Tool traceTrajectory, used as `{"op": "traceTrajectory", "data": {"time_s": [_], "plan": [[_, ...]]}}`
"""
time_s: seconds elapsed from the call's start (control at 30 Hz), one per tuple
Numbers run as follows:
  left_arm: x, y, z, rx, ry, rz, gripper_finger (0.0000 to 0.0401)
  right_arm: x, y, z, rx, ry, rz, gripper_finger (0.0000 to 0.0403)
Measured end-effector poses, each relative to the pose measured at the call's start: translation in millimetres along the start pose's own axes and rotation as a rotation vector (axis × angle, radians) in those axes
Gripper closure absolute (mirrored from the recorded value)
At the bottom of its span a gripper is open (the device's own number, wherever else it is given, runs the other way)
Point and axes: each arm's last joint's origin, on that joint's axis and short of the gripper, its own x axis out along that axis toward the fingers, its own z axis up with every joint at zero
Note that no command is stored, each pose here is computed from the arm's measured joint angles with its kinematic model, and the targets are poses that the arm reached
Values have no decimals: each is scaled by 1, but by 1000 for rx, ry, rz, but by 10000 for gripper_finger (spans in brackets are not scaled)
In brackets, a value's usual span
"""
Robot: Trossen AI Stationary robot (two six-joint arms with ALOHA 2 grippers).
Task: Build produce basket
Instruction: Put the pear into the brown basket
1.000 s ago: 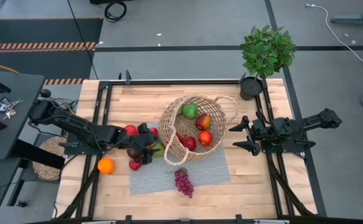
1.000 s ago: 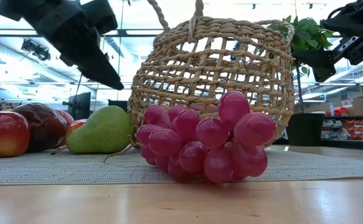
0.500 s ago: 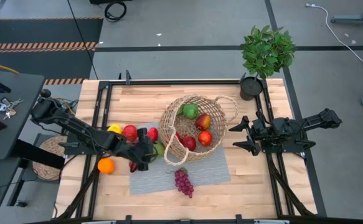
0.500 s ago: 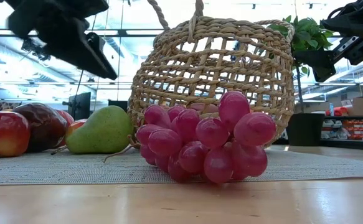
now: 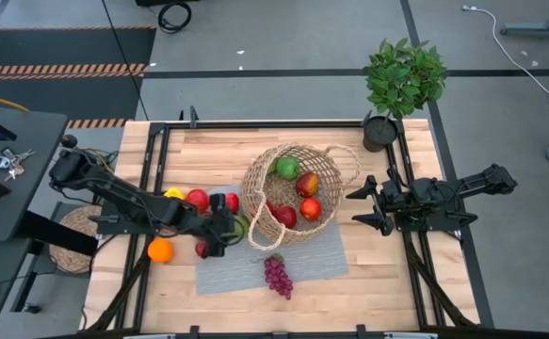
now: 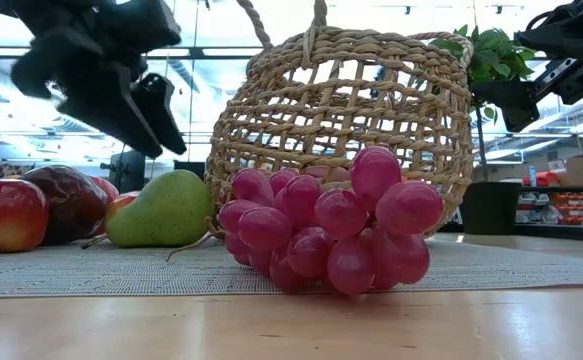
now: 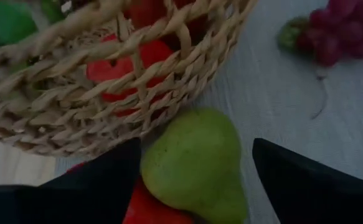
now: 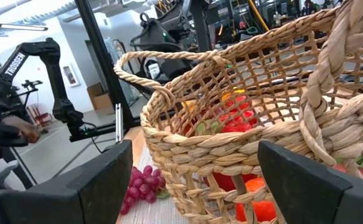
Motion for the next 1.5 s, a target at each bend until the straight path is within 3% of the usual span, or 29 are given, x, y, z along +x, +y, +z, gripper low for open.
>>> {"op": "traceTrajectory", "data": {"time_s": [0.33, 0.57, 0.9, 1.5], "plan": [[35, -10, 9, 181, 173, 29, 72, 0, 0, 1, 1, -5, 1, 55], [41, -11, 13, 186, 222, 39, 75, 0, 0, 1, 1, -7, 2, 55], [40, -9, 7, 145, 281, 40, 110, 0, 0, 1, 1, -7, 2, 55], [37, -12, 16, 123, 277, -10, 135, 0, 0, 1, 1, -7, 2, 55]]}}
